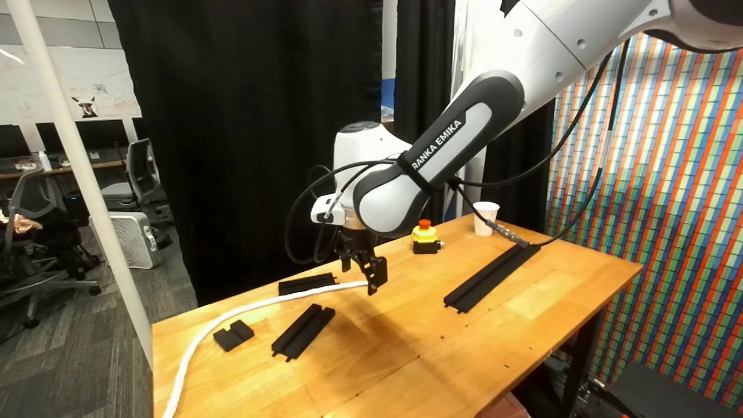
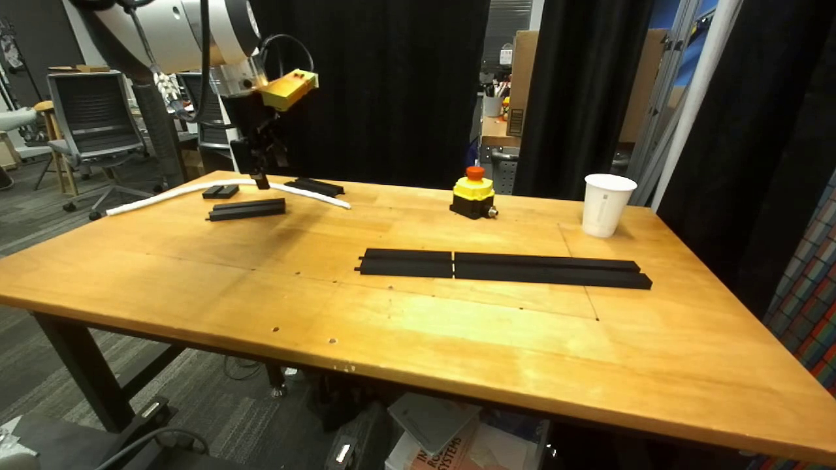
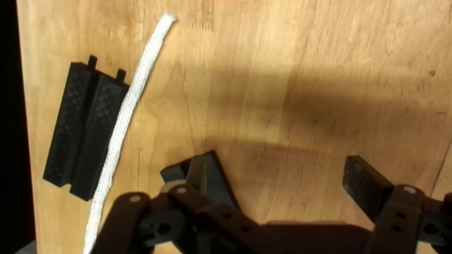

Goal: Align all the black objects in a straight line.

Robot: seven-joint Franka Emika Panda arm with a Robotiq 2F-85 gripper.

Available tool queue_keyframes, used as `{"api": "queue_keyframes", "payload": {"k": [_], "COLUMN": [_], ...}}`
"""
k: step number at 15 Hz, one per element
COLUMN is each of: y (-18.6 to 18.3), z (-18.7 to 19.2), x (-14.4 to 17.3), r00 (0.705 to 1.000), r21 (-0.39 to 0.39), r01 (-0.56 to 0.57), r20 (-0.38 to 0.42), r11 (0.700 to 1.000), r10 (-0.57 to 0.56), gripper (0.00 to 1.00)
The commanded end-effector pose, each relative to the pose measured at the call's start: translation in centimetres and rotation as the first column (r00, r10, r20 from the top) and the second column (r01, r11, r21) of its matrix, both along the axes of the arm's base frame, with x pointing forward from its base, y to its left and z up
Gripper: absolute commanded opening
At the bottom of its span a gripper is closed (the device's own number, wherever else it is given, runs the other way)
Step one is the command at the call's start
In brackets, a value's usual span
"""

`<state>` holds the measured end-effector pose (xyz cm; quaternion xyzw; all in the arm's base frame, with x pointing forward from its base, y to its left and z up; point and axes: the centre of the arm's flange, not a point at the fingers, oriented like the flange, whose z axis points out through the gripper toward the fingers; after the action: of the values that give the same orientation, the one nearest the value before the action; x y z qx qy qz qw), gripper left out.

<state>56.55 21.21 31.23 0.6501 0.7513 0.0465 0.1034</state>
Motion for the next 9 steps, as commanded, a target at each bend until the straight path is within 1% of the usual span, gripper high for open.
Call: {"api": "queue_keyframes", "payload": {"k": [1, 5, 9], "y": [3.8, 6.8, 8.7], "z": [-0.2, -1.8, -3.5], "x": [1.8, 2.9, 4.1], "r00": [0.998, 0.992, 0.983], "r21": [0.017, 0.021, 0.035], "r01": [-0.056, -0.126, -0.182], "r20": [0.001, -0.007, -0.031], "r11": [0.998, 0.992, 0.983], "r10": [0.056, 0.126, 0.183], "gripper": [1.00, 1.00, 1.00]}}
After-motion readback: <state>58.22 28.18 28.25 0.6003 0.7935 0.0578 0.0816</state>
